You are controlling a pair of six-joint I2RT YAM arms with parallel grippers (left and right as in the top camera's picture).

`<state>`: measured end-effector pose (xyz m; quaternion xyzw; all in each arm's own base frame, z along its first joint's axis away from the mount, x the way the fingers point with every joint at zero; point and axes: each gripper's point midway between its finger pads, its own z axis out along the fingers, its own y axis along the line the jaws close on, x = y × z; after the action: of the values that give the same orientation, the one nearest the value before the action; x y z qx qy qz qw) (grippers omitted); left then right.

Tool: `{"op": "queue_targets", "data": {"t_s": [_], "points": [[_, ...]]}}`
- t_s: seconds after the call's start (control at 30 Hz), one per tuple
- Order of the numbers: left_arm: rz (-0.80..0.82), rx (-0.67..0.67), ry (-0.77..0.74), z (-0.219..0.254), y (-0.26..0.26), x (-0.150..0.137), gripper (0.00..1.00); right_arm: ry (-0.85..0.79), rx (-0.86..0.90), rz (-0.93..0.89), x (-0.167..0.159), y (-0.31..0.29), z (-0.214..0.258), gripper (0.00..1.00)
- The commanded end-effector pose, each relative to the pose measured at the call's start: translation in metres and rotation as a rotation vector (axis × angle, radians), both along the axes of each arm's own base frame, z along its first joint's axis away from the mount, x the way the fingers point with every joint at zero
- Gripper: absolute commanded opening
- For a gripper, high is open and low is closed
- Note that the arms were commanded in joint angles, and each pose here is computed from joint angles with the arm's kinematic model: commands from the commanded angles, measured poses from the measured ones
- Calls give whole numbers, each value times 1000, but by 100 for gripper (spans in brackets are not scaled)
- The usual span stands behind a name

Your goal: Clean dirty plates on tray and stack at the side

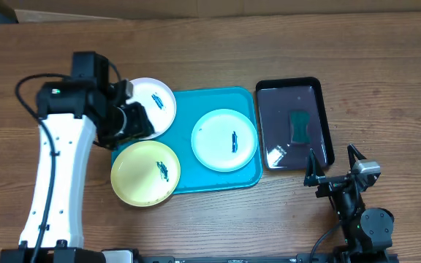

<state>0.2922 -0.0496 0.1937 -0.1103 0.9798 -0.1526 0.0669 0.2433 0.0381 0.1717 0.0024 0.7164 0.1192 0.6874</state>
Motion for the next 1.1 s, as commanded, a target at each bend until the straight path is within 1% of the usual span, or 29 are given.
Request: {"op": "queue_targets", "data": {"t_s": [0.0, 0.13, 0.23, 0.37, 0.43, 0.5, 0.53, 0.63, 0.73, 0.8, 0.9, 0.97, 1.07], "points": [[-72, 10, 50, -31, -18, -10, 50, -5, 6, 2, 0, 0, -1, 100], [-116, 8, 42, -63, -36, -11, 50, -4, 5, 1, 0, 0, -2, 100], [-121, 0, 6, -77, -47, -5, 49, -4, 6, 13, 0, 2, -2, 100], [-110, -21, -66, -83, -62, 10, 42, -14, 20, 142, -6, 24, 2, 100], [-118, -29, -99, -85, -70, 16, 40, 7, 89, 177, -8, 29, 2, 100], [-131, -23, -129, -87, -75, 20, 41, 95, 216, 168, -10, 29, -2, 100], [-133, 0, -152, -89, -74, 24, 42, 177, 265, 155, -14, 29, -6, 100], [-121, 29, -176, -94, -74, 28, 42, 229, 217, 116, -17, 22, 9, 100], [-130, 29, -177, -98, -77, 26, 42, 254, 187, 97, -16, 19, 48, 100], [-101, 54, -177, -103, -75, 26, 42, 303, 156, 96, -12, 20, 72, 100], [-57, 72, -182, -112, -74, 26, 45, 479, 83, 93, -3, 21, 95, 100], [-49, 53, -192, -117, -79, 26, 45, 620, 61, 87, 3, 22, 102, 100], [-54, 48, -203, -122, -83, 25, 43, 770, 56, 79, 19, 24, 113, 100]]}}
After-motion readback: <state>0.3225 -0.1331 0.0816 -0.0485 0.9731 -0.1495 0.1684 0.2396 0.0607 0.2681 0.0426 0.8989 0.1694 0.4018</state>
